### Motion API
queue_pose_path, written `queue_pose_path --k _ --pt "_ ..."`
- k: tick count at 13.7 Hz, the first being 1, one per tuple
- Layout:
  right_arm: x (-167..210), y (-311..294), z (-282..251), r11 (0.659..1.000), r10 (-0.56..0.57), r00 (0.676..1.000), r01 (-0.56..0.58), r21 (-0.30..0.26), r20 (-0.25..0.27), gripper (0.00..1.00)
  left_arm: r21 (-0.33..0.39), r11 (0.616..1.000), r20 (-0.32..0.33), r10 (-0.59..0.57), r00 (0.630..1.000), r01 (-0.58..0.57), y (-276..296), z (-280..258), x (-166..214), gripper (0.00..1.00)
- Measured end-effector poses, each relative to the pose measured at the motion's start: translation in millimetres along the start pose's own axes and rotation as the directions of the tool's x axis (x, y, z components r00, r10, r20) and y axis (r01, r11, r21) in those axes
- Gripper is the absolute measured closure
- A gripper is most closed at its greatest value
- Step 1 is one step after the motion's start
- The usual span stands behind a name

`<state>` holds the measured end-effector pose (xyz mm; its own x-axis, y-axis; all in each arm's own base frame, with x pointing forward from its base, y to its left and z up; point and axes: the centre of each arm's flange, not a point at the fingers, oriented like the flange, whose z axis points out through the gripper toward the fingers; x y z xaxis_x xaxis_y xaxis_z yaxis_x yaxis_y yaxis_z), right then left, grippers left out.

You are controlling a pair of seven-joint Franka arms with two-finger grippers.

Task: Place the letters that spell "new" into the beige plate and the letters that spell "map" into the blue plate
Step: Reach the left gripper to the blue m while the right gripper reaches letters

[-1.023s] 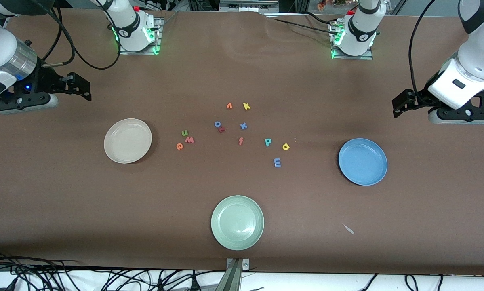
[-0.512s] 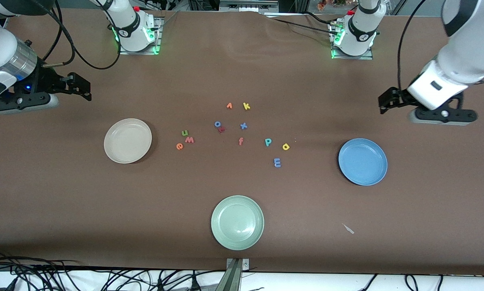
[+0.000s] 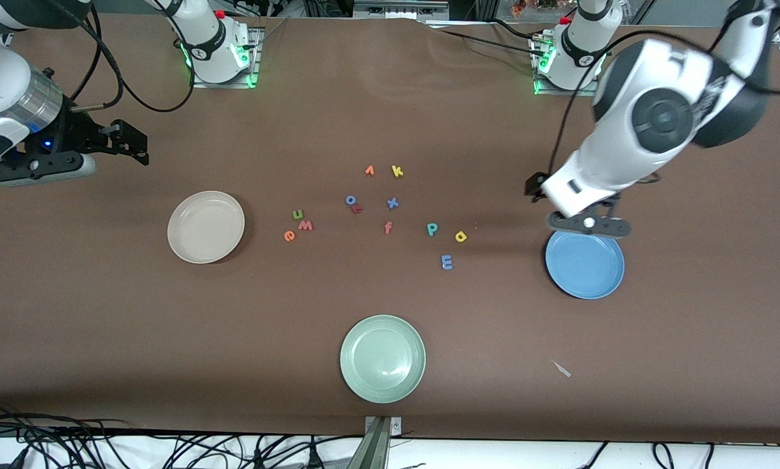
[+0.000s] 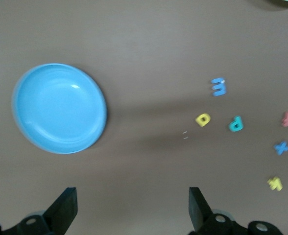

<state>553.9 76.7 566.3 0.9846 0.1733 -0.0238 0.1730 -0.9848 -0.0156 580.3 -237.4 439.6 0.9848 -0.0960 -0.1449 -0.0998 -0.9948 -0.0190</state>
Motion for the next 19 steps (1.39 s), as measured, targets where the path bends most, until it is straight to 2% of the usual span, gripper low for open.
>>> queue_pose_path --k 2,5,8,12,13,15,19 --pt "7 -15 19 1.000 -0.018 1.000 0.018 -0.001 -0.024 0.00 -0.007 0.999 -0.015 -0.035 0.999 0.035 50 29 2 0.00" --pt "19 -56 64 1.000 0.029 0.999 -0.029 0.002 -0.042 0.00 -0.030 0.995 -0.039 -0.094 0.995 0.093 112 81 5 0.00" --pt "30 -88 103 0.999 0.051 0.997 -0.050 0.012 -0.053 0.00 -0.092 0.984 -0.104 -0.159 0.982 0.150 110 132 39 0.00" --pt "37 -106 158 0.996 0.082 0.992 -0.080 0.031 -0.091 0.00 -0.134 0.974 -0.139 -0.198 0.970 0.180 104 196 80 0.00" --pt "35 -112 172 0.996 0.090 0.991 -0.087 0.036 -0.099 0.00 -0.147 0.973 -0.152 -0.199 0.968 0.177 108 207 86 0.00" --pt "32 -118 200 0.995 0.091 0.990 -0.087 0.043 -0.109 0.00 -0.155 0.973 -0.157 -0.196 0.968 0.172 114 221 90 0.08" --pt "36 -135 252 0.988 0.148 0.981 -0.140 0.070 -0.127 0.00 -0.140 0.978 -0.149 -0.174 0.973 0.154 123 232 86 0.12"
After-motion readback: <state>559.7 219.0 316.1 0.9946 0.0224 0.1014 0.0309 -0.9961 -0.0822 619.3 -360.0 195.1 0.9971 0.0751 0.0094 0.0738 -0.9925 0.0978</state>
